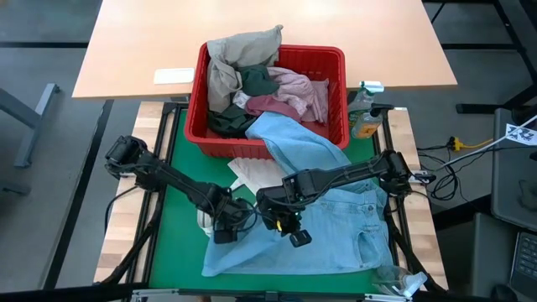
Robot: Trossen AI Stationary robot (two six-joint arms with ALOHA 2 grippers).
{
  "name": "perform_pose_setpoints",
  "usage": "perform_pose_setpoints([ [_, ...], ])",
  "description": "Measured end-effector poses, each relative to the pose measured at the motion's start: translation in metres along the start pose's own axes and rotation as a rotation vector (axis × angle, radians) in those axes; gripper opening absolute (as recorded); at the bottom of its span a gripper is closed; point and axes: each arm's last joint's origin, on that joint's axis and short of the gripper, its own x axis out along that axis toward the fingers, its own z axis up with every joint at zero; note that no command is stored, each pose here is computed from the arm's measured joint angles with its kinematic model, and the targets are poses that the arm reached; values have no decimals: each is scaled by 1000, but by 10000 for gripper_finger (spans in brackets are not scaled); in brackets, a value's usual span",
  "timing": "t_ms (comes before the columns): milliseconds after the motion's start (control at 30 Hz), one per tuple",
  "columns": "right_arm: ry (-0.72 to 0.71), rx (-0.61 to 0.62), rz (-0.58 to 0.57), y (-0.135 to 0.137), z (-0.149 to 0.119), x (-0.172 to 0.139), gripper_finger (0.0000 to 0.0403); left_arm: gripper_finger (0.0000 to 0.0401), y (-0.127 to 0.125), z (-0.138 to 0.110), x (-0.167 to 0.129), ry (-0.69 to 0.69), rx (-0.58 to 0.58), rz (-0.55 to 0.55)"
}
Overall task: Fold laundry
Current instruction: Fold the blue jeans
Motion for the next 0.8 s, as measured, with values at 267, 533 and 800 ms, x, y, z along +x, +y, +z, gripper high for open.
perform_pose_setpoints([
  [267, 5, -1, -56, -2, 0, 0, 17, 141, -2, -1, 0, -1, 9, 1],
  [533, 6, 0, -64, -2, 0, 0, 17, 141, -1, -1, 0, -22, -44, 34],
  [800, 6, 0, -64, -2, 0, 0, 17, 141, -10, -6, 1, -1, 24, 4],
])
